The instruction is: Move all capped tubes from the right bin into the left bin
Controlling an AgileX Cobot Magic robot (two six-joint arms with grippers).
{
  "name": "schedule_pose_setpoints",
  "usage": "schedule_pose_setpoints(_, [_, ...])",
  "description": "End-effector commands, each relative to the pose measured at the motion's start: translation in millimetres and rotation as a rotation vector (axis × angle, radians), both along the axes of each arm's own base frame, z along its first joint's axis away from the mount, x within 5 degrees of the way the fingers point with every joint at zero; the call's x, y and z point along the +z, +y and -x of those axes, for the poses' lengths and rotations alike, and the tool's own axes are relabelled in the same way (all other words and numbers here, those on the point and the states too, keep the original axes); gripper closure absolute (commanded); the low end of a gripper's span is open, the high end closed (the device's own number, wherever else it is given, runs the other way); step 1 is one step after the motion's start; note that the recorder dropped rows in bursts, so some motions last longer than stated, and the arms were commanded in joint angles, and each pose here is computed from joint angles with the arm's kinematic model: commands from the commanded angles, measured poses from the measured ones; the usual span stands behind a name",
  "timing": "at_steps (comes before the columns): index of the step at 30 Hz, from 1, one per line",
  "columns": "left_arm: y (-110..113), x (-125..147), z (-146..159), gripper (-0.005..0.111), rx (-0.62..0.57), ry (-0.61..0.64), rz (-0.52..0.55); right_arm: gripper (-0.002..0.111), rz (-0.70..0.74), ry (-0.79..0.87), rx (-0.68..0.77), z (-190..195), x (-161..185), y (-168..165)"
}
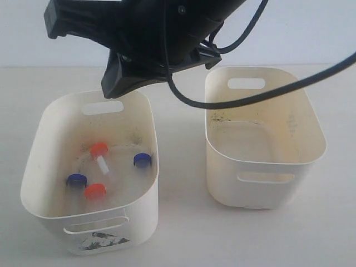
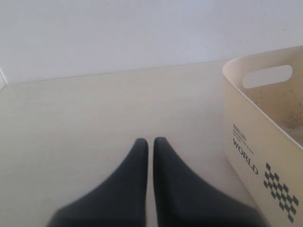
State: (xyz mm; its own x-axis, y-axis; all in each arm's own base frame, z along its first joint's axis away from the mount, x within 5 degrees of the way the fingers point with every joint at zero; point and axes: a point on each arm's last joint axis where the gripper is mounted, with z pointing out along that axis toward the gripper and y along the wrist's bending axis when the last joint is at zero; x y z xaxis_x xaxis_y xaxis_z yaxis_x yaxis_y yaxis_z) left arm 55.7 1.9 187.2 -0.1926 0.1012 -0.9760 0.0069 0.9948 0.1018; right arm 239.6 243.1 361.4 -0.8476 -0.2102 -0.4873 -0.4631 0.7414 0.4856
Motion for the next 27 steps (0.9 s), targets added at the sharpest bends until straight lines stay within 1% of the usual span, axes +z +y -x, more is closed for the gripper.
schedule_pose_setpoints(1, [0,2,0,0.102,0.001,-0.015,0.023,0.108,0.012,-0.038,0.02,0,3,-2])
schedule_pose_setpoints(4, [0,2,0,0.102,0.001,-0.015,0.023,0.108,0.053,-0.054,0.021,-1,-2,-5])
schedule_pose_setpoints(7, [0,2,0,0.102,0.001,-0.015,0.023,0.108,0.08,-0.109,0.013,7,-5,-17])
schedule_pose_setpoints(10, [0,2,0,0.102,0.001,-0.015,0.023,0.108,0.002,-0.22,-0.046,20,-3,-33])
schedule_pose_setpoints(14, [0,2,0,0.102,0.001,-0.015,0.023,0.108,-0.139,-0.419,-0.147,37,-6,-57])
schedule_pose_setpoints(16, [0,2,0,0.102,0.001,-0.015,0.023,0.108,-0.165,-0.479,-0.192,42,-18,-70])
schedule_pose_setpoints(17, [0,2,0,0.102,0.001,-0.015,0.023,0.108,-0.202,-0.488,-0.285,44,-30,-89])
schedule_pose_setpoints(18, [0,2,0,0.102,0.001,-0.015,0.023,0.108,-0.218,-0.473,-0.347,43,-35,-99])
schedule_pose_setpoints(19, [0,2,0,0.102,0.001,-0.015,0.023,0.108,-0.248,-0.415,-0.496,43,-48,-126])
schedule_pose_setpoints(20, [0,2,0,0.102,0.001,-0.015,0.023,0.108,-0.267,-0.391,-0.563,45,-51,-138])
schedule_pose_setpoints(21, [0,2,0,0.102,0.001,-0.015,0.023,0.108,-0.286,-0.358,-0.714,51,-62,-168])
schedule_pose_setpoints(22, [0,2,0,0.102,0.001,-0.015,0.023,0.108,-0.281,-0.348,-0.765,56,-69,-179])
schedule_pose_setpoints(23, [0,2,0,0.102,0.001,-0.015,0.023,0.108,-0.27,-0.371,-0.875,70,-79,-204])
schedule_pose_setpoints(24, [0,2,0,0.102,0.001,-0.015,0.023,0.108,-0.27,-0.406,-0.956,84,-84,-220])
schedule_pose_setpoints(25, [0,2,0,0.102,0.001,-0.015,0.023,0.108,-0.254,-0.436,-1.007,96,-93,-230])
schedule_pose_setpoints(27, [0,2,0,0.102,0.001,-0.015,0.023,0.108,-0.2,-0.567,-1.095,127,-108,-247])
